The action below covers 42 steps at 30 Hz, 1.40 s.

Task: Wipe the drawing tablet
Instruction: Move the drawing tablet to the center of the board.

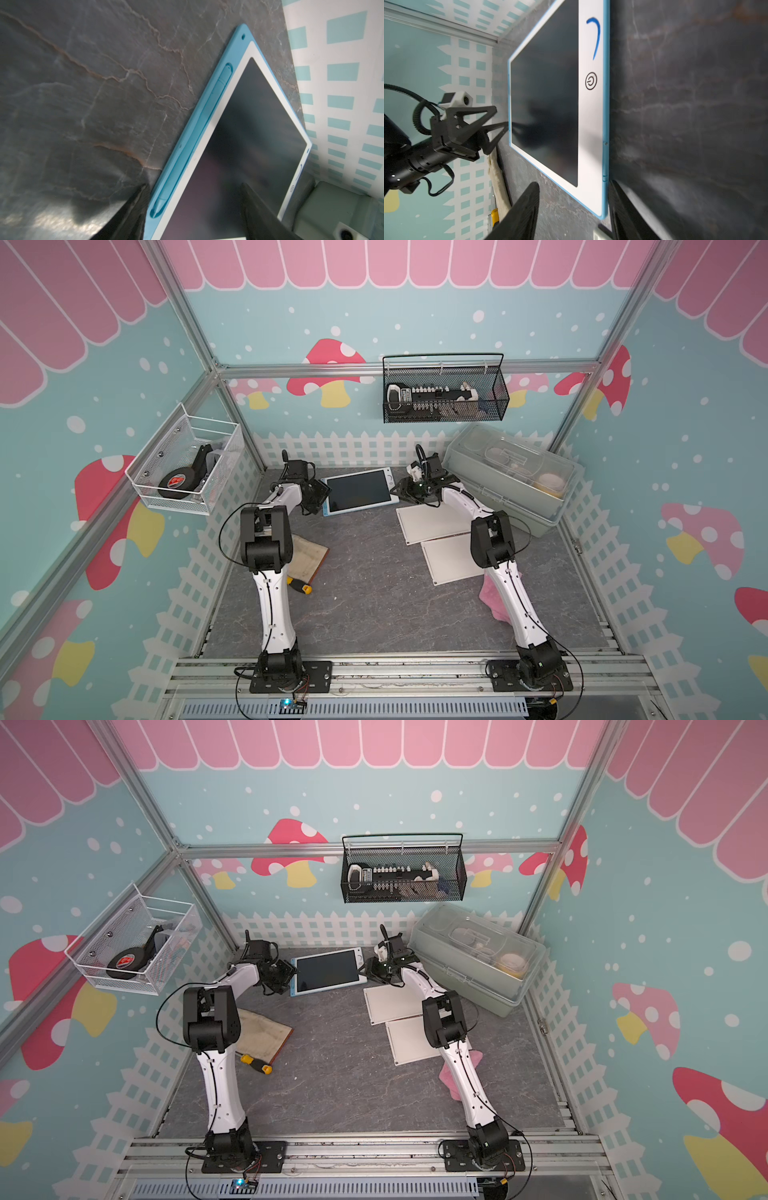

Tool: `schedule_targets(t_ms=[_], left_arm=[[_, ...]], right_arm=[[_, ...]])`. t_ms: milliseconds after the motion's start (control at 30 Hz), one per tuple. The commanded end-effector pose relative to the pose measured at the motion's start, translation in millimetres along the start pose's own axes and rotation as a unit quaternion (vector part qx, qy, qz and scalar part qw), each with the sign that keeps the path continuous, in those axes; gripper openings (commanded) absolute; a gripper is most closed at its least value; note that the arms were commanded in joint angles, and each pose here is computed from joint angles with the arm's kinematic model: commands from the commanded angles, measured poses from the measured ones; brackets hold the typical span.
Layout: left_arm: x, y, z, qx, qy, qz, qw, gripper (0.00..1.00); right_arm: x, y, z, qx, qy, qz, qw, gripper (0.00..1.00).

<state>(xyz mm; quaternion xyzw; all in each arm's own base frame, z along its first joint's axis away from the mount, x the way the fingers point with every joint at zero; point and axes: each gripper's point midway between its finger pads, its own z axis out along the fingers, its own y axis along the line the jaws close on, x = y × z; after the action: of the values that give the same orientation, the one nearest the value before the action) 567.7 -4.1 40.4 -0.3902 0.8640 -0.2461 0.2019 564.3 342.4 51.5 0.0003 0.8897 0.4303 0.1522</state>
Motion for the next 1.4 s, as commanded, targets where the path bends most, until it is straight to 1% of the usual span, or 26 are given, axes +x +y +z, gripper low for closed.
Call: schedule_targets(t_ms=[0,67,200,400,500,633,900,1133,1367], left_arm=[[48,11,23,-0.002,0.08,-0.005,0.997,0.68],[52,12,21,-0.002,0.083,-0.004,0.997,0.68],[64,10,18,0.002,0.09,0.0,0.996,0.68],[75,11,17,0.004,0.091,-0.001,0.996,0.68],[81,9,15,0.004,0.097,-0.001,0.995,0.68],[92,9,8,-0.002,0.098,-0.002,0.995,0.68],[128,17,-7,-0.019,0.11,0.009,0.994,0.68],[155,22,-28,-0.025,0.115,0.012,0.993,0.68],[185,35,-44,-0.035,0.129,0.016,0.991,0.68]], right_arm=[[30,69,-10,-0.051,0.019,-0.044,0.998,0.54],[40,61,-16,-0.037,0.016,-0.041,0.998,0.54],[55,57,-24,-0.039,0.013,-0.028,0.999,0.54],[60,60,-31,-0.042,0.006,-0.029,0.999,0.54],[66,56,-37,-0.027,0.008,-0.027,0.999,0.53],[84,38,-42,-0.003,0.017,-0.017,1.0,0.53],[109,25,-59,0.017,0.025,-0.02,0.999,0.54],[122,28,-77,0.022,0.026,-0.018,0.999,0.54],[145,29,-96,0.028,0.039,-0.016,0.999,0.54]])
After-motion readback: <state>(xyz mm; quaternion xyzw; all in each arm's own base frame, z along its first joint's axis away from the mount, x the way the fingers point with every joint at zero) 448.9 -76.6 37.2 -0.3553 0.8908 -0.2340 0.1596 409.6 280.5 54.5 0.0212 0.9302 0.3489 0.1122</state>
